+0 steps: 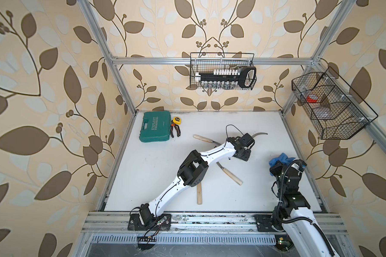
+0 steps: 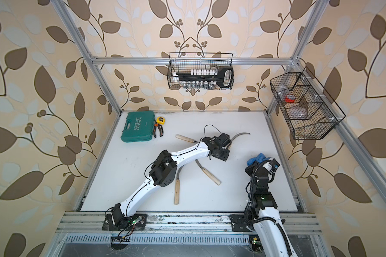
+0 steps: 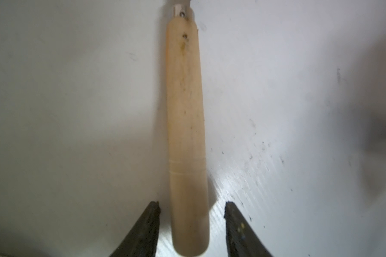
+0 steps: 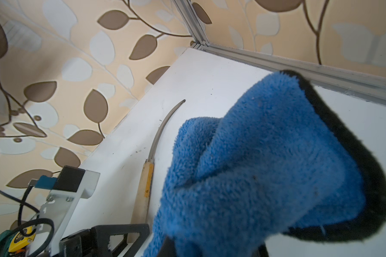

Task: Wipe small sickles with rags
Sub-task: Place the small sickle at the center of the board, then pick up the small sickle from the center of the board.

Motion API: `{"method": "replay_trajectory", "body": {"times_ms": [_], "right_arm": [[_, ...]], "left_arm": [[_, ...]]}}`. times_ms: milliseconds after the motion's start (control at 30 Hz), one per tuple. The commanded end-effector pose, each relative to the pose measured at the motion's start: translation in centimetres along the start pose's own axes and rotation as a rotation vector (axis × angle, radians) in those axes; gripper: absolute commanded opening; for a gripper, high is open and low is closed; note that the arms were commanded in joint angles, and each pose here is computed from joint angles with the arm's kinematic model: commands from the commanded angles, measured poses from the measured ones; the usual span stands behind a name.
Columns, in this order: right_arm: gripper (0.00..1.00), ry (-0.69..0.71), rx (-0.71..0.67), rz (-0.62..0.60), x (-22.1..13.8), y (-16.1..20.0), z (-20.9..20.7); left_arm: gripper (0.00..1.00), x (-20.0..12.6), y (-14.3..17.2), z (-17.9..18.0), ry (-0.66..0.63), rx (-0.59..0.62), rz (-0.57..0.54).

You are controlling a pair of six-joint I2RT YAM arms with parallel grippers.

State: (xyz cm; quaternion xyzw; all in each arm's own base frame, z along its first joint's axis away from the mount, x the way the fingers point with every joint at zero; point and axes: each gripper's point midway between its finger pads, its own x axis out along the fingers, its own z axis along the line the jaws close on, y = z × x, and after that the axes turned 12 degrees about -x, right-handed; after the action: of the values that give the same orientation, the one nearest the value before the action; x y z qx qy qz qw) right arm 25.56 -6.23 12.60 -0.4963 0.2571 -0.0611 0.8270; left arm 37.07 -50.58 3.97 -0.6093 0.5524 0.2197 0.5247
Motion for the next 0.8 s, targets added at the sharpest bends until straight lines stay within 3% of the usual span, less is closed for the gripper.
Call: {"method": "replay_trajectory", "body": {"times_ms": [0, 167, 333, 433, 500, 567, 667, 700, 733, 767], "right_arm": [[0.00, -0.002, 0.007, -0.011, 0.0, -0.3, 0.0], [0.00, -0.014, 0.004, -0.011, 0.0, -0.3, 0.2], [0.00, -0.038, -0.005, -0.004, 0.1, -0.2, 0.7], [0.00, -0.049, -0.008, -0.004, 0.1, -0.2, 0.9], [0.00, -0.055, -0.009, -0.005, 0.1, -0.2, 1.0], [0.00, -0.063, -0.011, -0.005, 0.1, -0.1, 1.1], [0.00, -0.085, -0.016, -0.008, 0.0, -0.2, 1.5], [0.00, -0.090, -0.016, -0.008, 0.0, -0.2, 1.6], [0.00, -0.090, -0.017, -0.007, 0.0, -0.2, 1.6], [0.00, -0.090, -0.018, -0.007, 0.0, -0.2, 1.6]], "left_arm": [[0.53, -7.3, -3.1, -3.7, 0.084, 0.039, -0.101], [0.64, -14.4, -4.3, -4.4, 0.116, 0.118, -0.211], [0.79, -21.7, -4.6, -0.6, 0.029, 0.242, -0.466], [0.81, -23.8, -4.2, 2.1, -0.051, 0.374, -0.591], [0.81, -23.9, -2.9, 4.0, -0.103, 0.419, -0.571], [0.79, -23.6, -1.2, 6.4, -0.159, 0.374, -0.522], [0.75, -23.1, 2.3, 10.0, -0.213, 0.195, -0.438], [0.80, -22.8, 3.8, 10.6, -0.191, 0.153, -0.407], [0.99, -22.5, 5.3, 11.6, -0.183, 0.099, -0.383], [0.99, -22.6, 6.4, 12.4, -0.179, 0.050, -0.370]]}}
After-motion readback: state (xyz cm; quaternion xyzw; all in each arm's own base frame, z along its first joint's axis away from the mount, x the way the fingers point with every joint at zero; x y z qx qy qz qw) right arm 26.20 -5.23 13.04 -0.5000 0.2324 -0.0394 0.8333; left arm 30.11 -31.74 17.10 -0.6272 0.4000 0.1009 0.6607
